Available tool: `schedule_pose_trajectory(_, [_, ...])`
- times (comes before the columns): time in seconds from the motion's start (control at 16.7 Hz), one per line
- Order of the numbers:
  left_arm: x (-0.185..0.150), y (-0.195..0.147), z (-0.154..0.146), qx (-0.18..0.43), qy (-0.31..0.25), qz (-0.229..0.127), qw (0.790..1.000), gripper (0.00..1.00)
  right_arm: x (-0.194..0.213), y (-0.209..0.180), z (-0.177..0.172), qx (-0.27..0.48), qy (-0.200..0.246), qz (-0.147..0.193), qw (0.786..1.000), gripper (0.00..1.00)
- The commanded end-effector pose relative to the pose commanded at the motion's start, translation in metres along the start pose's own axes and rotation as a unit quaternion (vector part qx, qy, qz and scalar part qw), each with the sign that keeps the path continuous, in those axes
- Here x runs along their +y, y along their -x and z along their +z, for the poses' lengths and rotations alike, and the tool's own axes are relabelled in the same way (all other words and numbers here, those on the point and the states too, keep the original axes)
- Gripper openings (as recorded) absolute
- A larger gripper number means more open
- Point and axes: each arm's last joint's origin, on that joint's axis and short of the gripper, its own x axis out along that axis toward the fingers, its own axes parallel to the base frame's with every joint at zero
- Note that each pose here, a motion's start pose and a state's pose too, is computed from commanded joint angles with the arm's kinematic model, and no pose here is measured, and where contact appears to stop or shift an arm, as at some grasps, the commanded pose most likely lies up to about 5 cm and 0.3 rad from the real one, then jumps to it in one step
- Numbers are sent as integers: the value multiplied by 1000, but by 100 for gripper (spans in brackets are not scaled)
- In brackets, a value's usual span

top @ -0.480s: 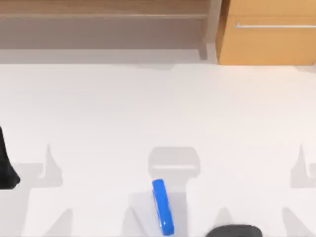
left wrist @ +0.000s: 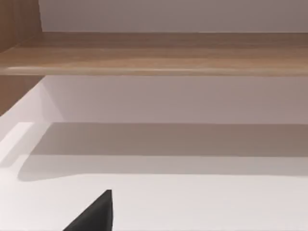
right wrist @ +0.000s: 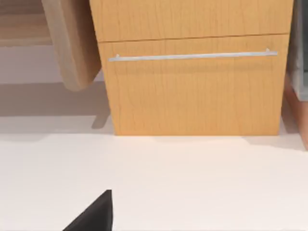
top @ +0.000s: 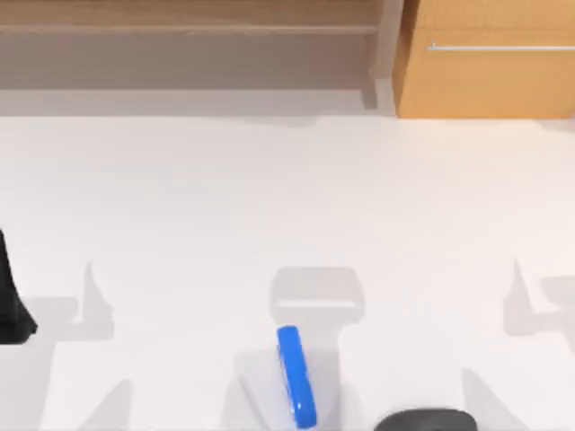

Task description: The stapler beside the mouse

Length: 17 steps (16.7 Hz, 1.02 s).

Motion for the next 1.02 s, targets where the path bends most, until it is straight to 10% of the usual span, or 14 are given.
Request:
schedule_pose_trajectory(0.48, [0,0,0,0,0,0,1000,100,80,-70,66,310,-56,86,945,100])
schedule_pose_trajectory(1.02, [0,0,0,0,0,0,1000,100,247,-151,-2,597,29,28,801,100])
